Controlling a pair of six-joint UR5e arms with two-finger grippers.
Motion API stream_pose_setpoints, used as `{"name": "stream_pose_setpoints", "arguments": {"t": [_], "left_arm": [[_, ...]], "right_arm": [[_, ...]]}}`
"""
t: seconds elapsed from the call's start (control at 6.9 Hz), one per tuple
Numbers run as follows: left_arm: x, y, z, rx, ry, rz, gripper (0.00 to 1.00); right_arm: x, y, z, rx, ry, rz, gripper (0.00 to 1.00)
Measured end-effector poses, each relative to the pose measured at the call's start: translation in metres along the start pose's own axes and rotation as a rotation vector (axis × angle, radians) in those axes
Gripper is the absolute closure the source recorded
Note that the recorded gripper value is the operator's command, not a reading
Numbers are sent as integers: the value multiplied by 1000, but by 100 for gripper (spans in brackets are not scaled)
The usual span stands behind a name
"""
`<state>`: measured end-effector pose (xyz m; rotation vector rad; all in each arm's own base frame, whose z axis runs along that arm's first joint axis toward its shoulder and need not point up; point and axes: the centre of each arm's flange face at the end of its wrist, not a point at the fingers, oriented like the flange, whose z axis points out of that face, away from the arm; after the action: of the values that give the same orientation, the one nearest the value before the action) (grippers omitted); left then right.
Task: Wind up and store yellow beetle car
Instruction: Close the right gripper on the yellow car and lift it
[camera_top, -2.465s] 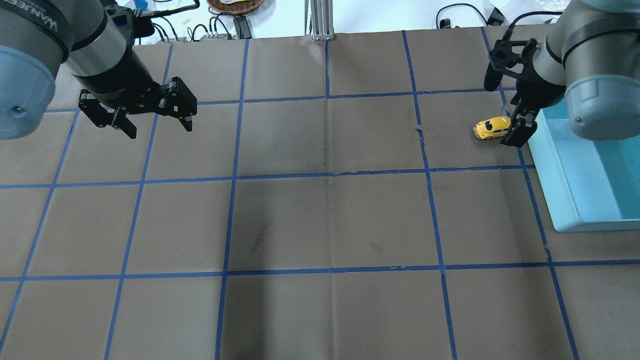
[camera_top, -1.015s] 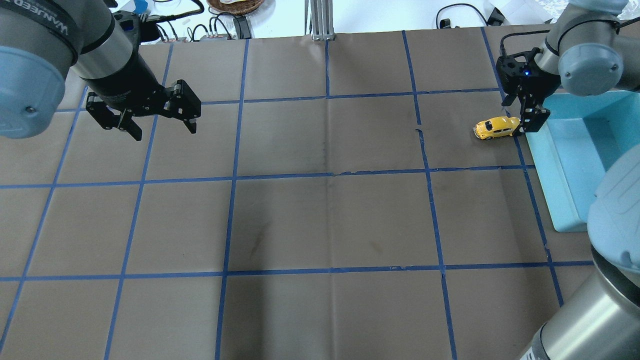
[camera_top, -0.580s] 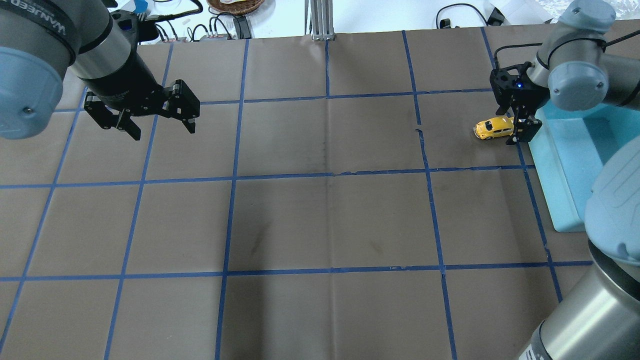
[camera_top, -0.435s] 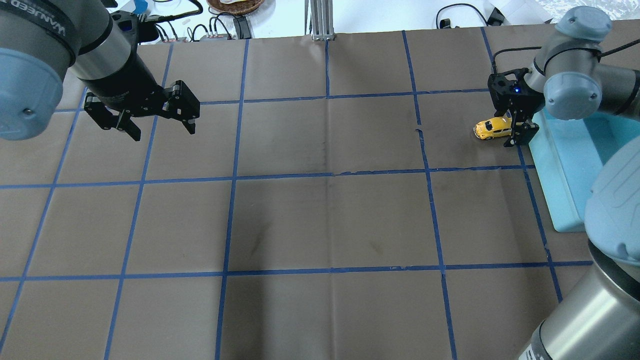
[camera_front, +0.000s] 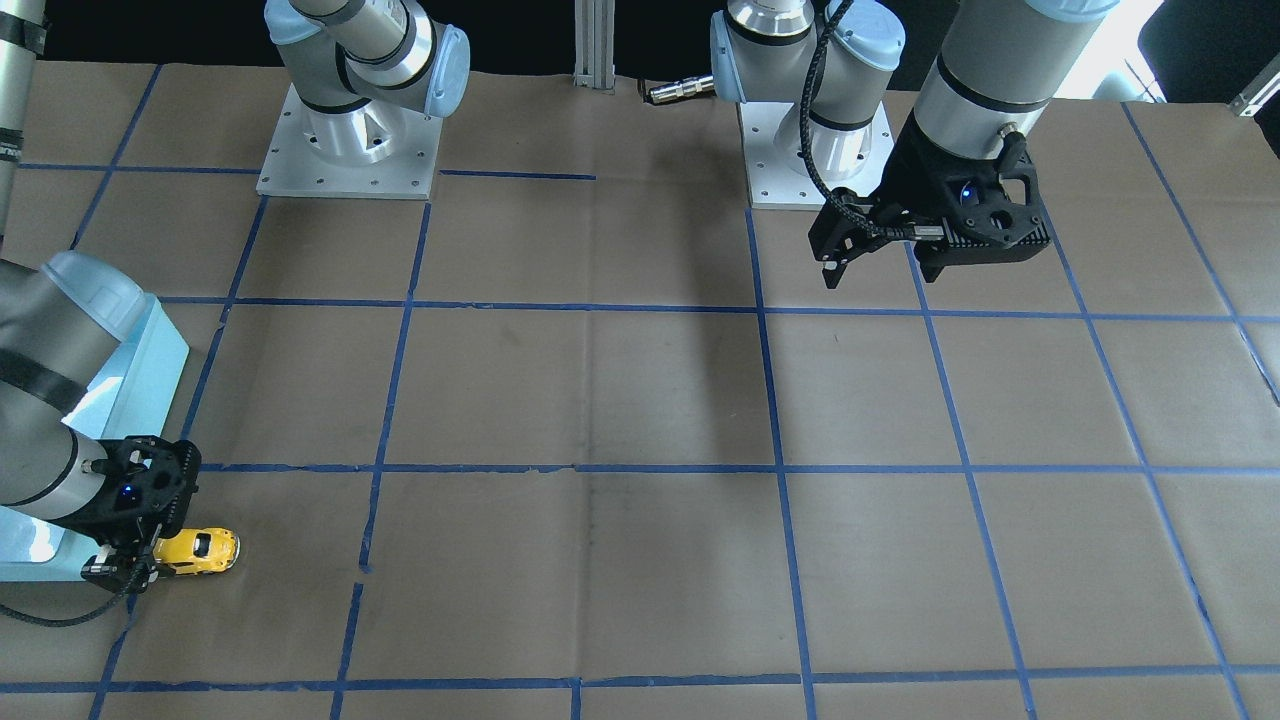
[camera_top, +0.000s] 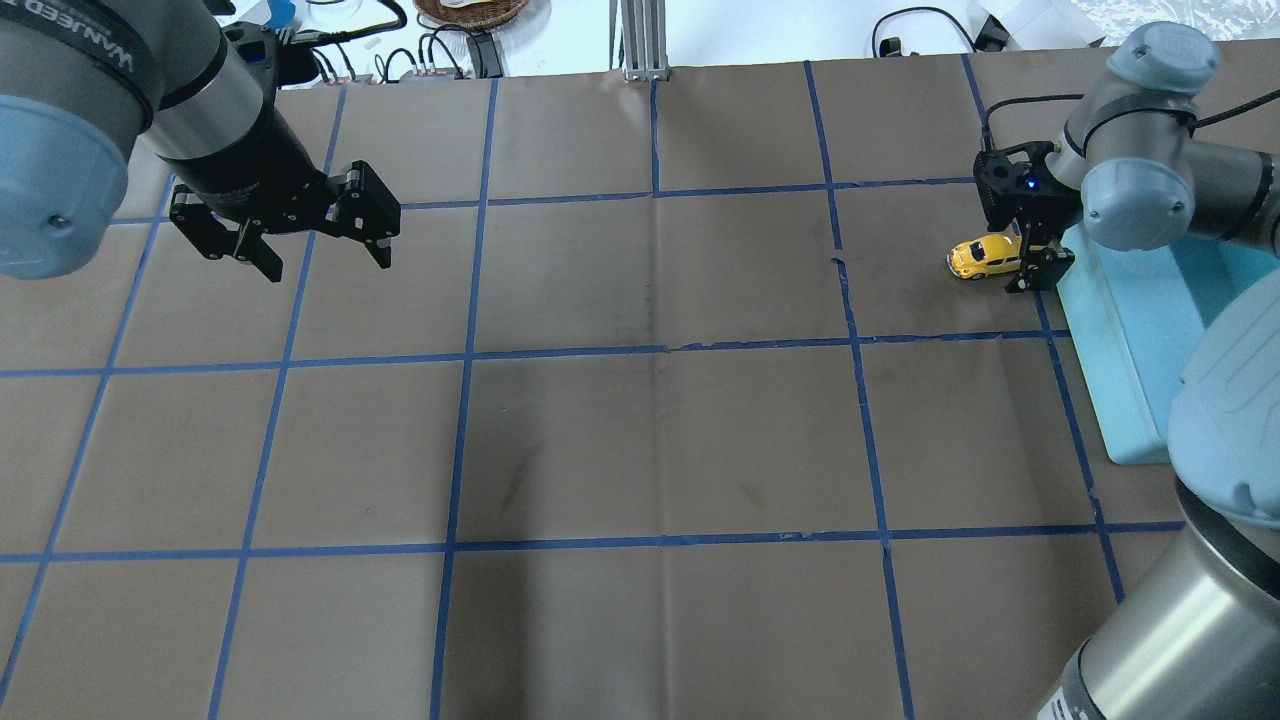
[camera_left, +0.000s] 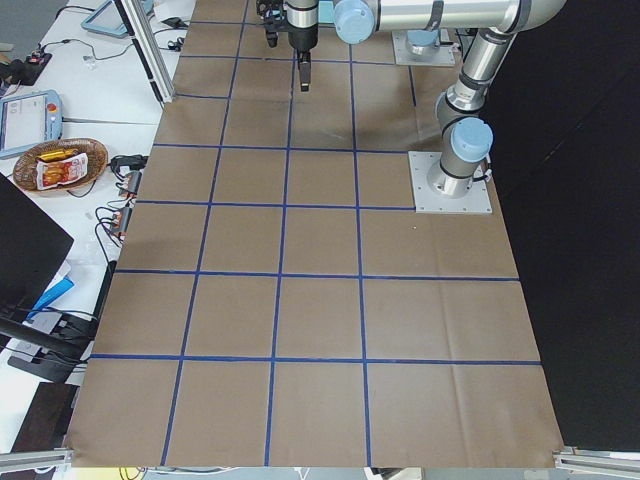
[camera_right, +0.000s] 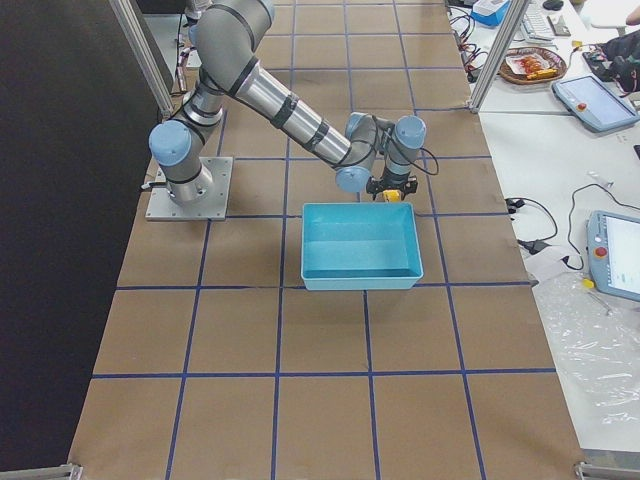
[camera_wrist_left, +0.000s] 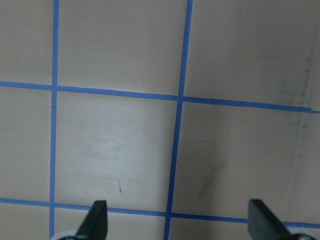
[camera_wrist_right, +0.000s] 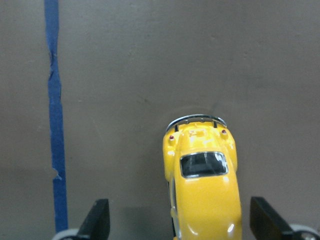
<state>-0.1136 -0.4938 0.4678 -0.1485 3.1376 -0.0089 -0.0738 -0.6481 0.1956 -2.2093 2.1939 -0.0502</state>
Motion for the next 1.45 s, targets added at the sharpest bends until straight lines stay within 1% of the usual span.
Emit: {"name": "stream_pose_setpoints", "arguments": {"t": [0.15, 0.29, 0.44, 0.58, 0.73, 0.87, 1.16, 1.45], "left_arm": [[0, -1, 1, -2, 0, 0, 0], [0, -1, 1, -1, 0, 0, 0], [0, -1, 0, 1, 0, 1, 0], [0, 0, -1, 3, 0, 1, 0], [0, 1, -2, 5, 0, 1, 0], [-1, 0, -3, 7, 0, 0, 0], [-2, -2, -6, 12, -1, -2, 0], [-3, -4, -7, 14, 0, -4, 0]], "right_arm": [[2, 0, 3, 1, 8, -1, 10], [3, 0, 8, 4, 16, -1, 14], [4, 0, 13, 10, 19, -3, 23], [4, 0, 18, 16, 19, -8, 41], [4, 0, 19, 19, 19, -13, 66], [4, 0, 18, 17, 21, -16, 86], [5, 1, 15, 8, 22, -18, 99], [6, 2, 0, -6, 29, -16, 99]]}}
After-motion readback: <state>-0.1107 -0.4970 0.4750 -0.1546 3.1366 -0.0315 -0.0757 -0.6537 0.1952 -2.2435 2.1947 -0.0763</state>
